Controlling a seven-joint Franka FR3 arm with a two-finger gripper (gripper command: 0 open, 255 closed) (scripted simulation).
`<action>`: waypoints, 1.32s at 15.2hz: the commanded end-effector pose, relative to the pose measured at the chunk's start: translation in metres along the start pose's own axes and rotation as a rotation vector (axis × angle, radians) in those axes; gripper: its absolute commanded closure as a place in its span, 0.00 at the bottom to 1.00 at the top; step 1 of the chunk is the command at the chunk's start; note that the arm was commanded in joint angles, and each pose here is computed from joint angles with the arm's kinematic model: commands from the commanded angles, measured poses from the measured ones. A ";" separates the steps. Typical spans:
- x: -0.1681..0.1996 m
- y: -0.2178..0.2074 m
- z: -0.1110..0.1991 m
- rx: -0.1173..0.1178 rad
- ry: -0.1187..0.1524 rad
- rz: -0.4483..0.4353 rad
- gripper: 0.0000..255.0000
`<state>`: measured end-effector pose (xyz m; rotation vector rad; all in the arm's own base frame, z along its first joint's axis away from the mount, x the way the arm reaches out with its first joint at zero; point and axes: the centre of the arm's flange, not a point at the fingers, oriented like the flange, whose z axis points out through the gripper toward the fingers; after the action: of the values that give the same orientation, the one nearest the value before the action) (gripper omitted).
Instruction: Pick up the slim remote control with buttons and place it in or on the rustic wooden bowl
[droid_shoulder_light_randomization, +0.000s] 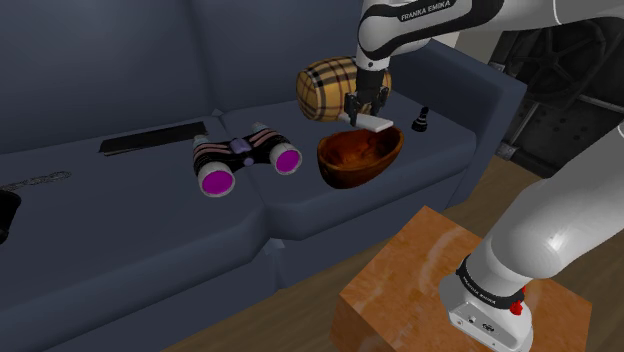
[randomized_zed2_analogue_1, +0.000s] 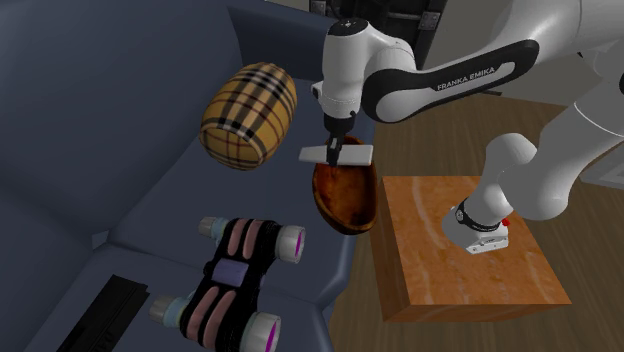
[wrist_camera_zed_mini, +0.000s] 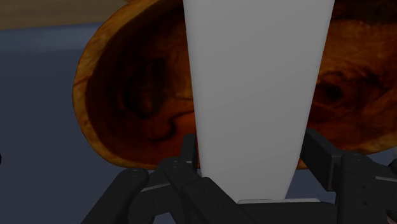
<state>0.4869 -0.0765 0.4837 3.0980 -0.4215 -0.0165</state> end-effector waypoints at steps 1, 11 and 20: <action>0.000 0.000 0.000 0.000 0.000 0.000 1.00; 0.000 0.000 -0.026 0.000 0.000 0.000 0.00; 0.000 0.000 -0.050 0.000 0.000 0.000 0.00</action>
<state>0.4875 -0.0759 0.5336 3.0981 -0.4215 -0.0157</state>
